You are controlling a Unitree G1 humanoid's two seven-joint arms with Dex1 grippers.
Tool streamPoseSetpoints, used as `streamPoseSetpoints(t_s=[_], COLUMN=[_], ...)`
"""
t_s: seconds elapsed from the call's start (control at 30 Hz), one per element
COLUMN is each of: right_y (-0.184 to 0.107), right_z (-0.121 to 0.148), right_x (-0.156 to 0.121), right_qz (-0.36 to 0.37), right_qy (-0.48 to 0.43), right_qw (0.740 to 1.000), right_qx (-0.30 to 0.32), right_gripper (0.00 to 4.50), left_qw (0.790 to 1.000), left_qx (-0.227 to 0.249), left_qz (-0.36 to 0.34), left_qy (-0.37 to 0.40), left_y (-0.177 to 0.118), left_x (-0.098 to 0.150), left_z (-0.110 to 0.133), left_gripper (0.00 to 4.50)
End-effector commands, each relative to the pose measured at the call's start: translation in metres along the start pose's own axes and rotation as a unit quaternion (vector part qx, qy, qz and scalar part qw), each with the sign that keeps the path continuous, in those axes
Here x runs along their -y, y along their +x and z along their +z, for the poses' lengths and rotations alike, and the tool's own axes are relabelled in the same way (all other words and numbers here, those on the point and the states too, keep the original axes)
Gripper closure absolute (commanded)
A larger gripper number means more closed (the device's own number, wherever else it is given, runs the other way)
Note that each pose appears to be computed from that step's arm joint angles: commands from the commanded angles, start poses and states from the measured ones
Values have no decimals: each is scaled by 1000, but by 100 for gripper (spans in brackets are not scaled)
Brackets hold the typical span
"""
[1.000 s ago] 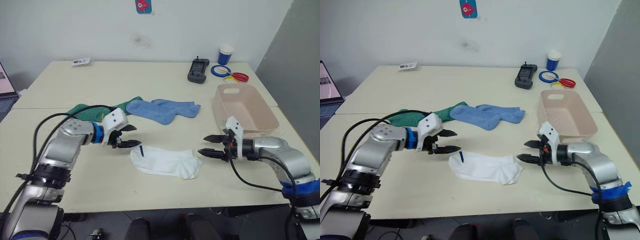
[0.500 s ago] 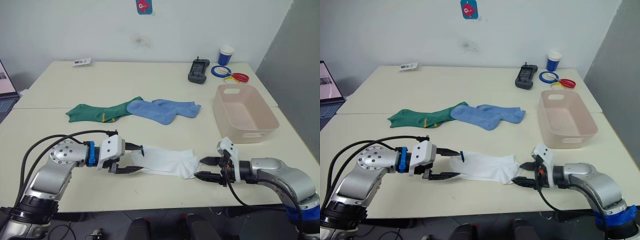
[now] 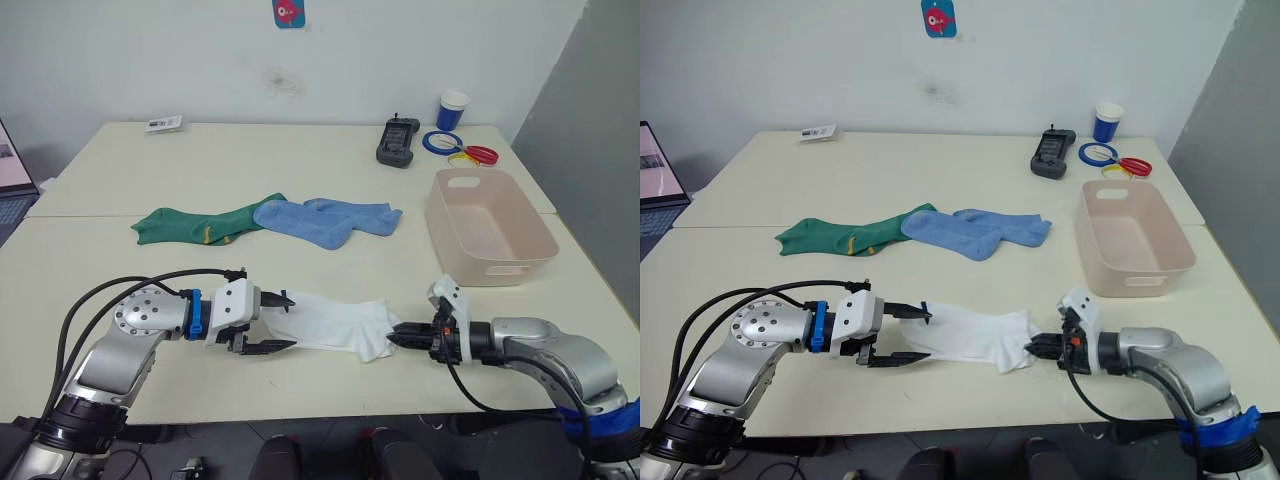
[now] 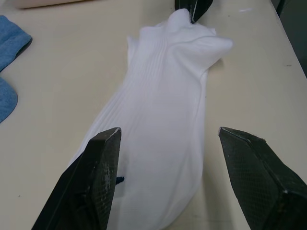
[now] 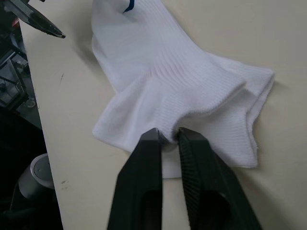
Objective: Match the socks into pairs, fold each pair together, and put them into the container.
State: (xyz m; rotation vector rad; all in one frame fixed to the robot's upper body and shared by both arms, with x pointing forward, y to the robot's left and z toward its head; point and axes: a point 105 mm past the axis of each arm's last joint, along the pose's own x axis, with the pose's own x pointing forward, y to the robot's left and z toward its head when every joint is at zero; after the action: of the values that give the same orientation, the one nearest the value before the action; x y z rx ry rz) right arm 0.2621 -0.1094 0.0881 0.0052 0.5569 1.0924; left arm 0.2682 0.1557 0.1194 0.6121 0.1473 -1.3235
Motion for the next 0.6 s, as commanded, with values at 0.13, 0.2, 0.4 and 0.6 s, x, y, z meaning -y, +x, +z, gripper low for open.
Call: streamPoseSetpoints(t_s=[0.13,0.2,0.4,0.6], right_y=[-6,-8,-10,-10], right_z=[11,13,13,8], right_x=[8,14,27,22], right_qz=[-9,-16,-20,1], right_qy=[-15,-21,-37,-33], right_qw=[1000,1000,999,999], right_qx=[10,6,-17,-35], right_gripper=[447,447,447,447], left_qw=[1000,1000,1000,1000], left_qx=[12,11,10,8], left_qz=[6,4,1,1], left_qy=[21,19,18,17], left_y=[-5,-6,-5,-5], left_x=[-1,-1,0,-1], left_z=[13,12,13,13], left_gripper=[114,114,114,114])
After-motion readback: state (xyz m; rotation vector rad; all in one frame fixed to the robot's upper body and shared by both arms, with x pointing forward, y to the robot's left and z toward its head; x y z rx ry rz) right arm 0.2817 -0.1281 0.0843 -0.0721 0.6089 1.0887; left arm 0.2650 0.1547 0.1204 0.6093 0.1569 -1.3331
